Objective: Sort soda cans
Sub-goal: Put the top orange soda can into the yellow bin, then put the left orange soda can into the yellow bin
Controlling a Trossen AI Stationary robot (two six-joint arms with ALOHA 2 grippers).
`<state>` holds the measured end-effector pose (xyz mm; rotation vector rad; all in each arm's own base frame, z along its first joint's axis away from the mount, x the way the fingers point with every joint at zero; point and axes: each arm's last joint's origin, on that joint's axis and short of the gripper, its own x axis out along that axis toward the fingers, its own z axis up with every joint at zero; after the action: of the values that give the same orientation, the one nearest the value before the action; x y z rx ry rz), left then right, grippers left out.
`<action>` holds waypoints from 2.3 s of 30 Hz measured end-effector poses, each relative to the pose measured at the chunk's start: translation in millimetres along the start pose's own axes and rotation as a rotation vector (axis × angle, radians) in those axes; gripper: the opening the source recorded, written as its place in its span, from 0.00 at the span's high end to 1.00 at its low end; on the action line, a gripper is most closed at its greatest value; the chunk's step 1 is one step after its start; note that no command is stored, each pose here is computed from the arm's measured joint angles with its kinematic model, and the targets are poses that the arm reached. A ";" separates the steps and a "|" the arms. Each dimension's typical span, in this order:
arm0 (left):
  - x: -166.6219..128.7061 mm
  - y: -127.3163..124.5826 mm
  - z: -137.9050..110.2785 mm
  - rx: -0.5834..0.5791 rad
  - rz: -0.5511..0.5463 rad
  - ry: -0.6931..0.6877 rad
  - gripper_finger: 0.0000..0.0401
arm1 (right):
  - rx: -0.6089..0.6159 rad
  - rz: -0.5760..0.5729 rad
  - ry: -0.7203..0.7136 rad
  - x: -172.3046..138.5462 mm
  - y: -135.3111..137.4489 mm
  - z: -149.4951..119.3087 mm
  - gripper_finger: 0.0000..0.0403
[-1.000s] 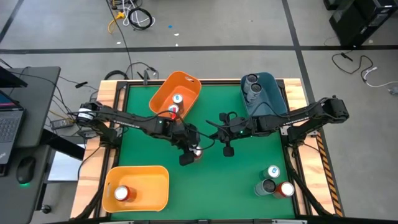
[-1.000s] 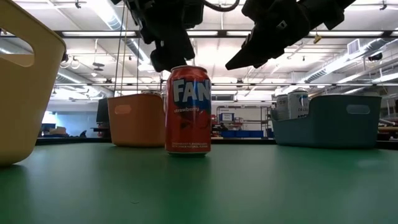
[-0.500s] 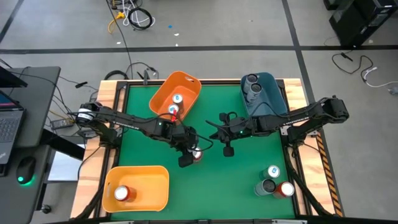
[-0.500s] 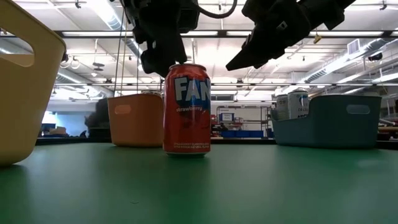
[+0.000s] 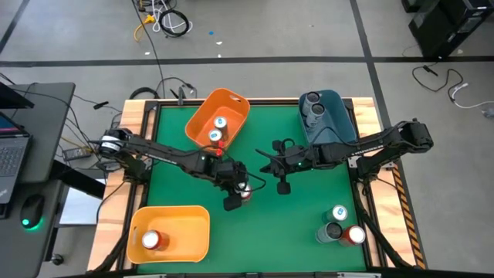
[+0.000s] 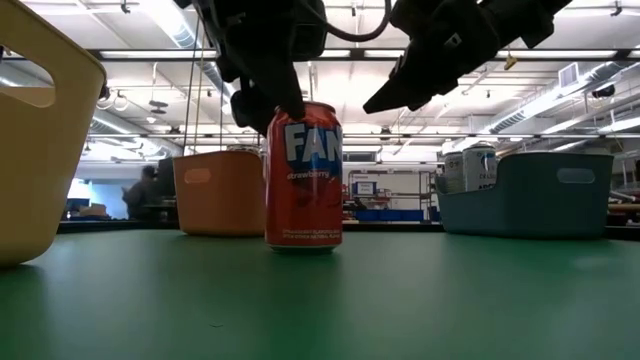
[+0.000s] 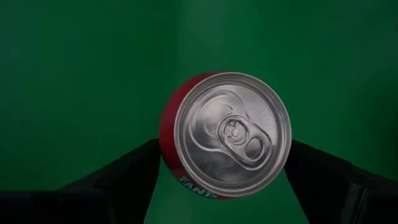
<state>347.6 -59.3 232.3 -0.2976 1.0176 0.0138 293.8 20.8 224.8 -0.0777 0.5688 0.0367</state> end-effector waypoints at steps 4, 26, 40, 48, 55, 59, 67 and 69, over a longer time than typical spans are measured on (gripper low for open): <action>0.9 -0.5 1.5 0.001 -0.005 -0.020 0.16 | 0.002 0.023 -0.022 1.8 1.3 -6.8 1.00; 8.3 -1.7 5.8 0.032 -0.011 -0.060 0.16 | 0.115 0.165 -0.167 32.9 42.2 -57.5 1.00; 12.4 -0.9 2.9 0.080 -0.019 -0.024 0.16 | 0.116 0.192 -0.141 65.4 48.1 -49.0 1.00; 25.3 0.4 2.0 0.054 -0.020 -0.005 0.16 | 0.116 0.191 -0.141 67.9 46.5 -50.6 1.00; 35.2 -0.1 8.2 0.069 -0.033 -0.068 0.16 | 0.117 0.183 -0.162 69.4 46.0 -47.6 1.00; 46.6 1.3 3.2 0.077 -0.036 -0.011 0.21 | 0.120 0.173 -0.163 69.5 45.0 -47.6 1.00; 43.9 0.1 4.0 0.093 -0.051 0.032 0.26 | 0.119 0.175 -0.156 69.5 45.0 -48.5 1.00; 38.7 -2.4 6.6 0.108 -0.048 0.080 0.27 | 0.119 0.180 -0.155 69.5 45.2 -48.7 1.00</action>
<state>374.0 -64.7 203.6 -0.2254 1.0863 -0.0969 323.6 62.7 143.6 0.0916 0.4203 0.1821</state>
